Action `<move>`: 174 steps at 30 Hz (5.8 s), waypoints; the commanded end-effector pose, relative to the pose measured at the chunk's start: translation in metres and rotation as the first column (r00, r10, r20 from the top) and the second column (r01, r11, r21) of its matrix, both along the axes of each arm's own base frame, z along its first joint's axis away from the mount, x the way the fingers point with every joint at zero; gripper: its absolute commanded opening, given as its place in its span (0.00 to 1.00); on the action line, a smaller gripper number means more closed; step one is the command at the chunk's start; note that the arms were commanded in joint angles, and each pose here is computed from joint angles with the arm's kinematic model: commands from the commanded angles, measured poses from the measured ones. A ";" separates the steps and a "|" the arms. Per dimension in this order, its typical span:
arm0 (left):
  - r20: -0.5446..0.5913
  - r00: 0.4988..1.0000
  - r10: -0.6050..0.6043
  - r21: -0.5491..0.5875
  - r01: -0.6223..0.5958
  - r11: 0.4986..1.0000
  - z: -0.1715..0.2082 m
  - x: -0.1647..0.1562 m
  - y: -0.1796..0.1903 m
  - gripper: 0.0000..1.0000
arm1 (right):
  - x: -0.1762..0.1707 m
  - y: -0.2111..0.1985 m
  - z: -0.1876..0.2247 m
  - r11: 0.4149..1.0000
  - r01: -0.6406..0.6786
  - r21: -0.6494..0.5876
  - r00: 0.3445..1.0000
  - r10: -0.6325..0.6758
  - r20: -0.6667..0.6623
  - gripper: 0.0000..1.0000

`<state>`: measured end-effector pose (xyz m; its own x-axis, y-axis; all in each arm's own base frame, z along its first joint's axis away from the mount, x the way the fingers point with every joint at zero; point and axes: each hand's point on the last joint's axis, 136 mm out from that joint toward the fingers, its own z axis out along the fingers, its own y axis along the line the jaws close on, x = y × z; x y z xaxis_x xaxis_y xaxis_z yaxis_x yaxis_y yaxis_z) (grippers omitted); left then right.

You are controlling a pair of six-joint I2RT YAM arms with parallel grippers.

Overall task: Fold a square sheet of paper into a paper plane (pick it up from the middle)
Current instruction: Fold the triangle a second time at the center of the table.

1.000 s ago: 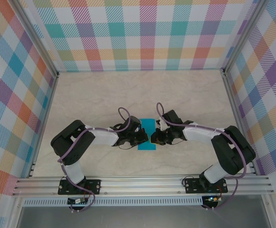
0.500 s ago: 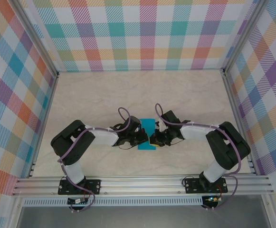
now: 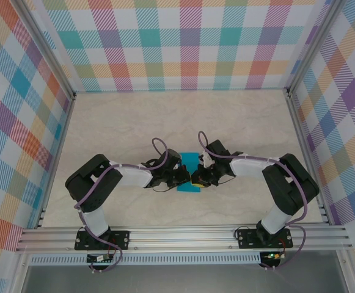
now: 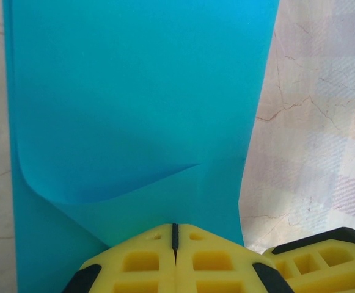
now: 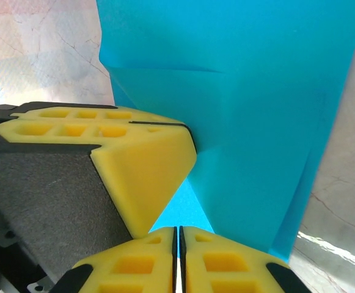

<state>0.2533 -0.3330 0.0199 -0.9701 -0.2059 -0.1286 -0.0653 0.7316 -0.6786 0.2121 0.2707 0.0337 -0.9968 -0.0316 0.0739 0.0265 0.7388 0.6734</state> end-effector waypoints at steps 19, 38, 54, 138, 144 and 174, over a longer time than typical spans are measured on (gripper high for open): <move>-0.032 0.999 -0.029 0.031 0.030 0.999 -0.009 -0.015 0.006 0.00 | -0.006 -0.006 -0.006 0.999 0.024 -0.022 1.000 -0.023 0.007 0.13; -0.049 0.999 -0.022 0.055 0.025 0.998 -0.017 -0.017 0.010 0.00 | -0.019 -0.026 -0.019 0.992 0.033 -0.119 0.999 -0.035 -0.012 0.12; -0.052 0.998 -0.021 0.053 0.024 0.998 -0.017 -0.017 0.009 0.00 | -0.025 -0.019 -0.019 0.997 0.003 -0.082 1.000 -0.005 -0.022 0.13; 0.071 0.997 0.006 0.089 -0.013 0.996 -0.006 0.007 0.025 0.00 | -0.032 -0.040 -0.061 0.985 0.076 -0.158 0.994 -0.088 -0.068 0.02; 0.086 0.995 0.056 0.105 -0.065 0.992 -0.004 0.017 0.040 0.00 | -0.034 -0.042 -0.063 0.984 0.079 -0.160 0.993 -0.092 -0.076 0.02; 0.062 0.988 0.138 0.095 -0.144 0.985 0.001 0.051 0.077 0.00 | -0.035 -0.038 -0.057 0.989 0.067 -0.130 0.994 -0.078 -0.082 0.02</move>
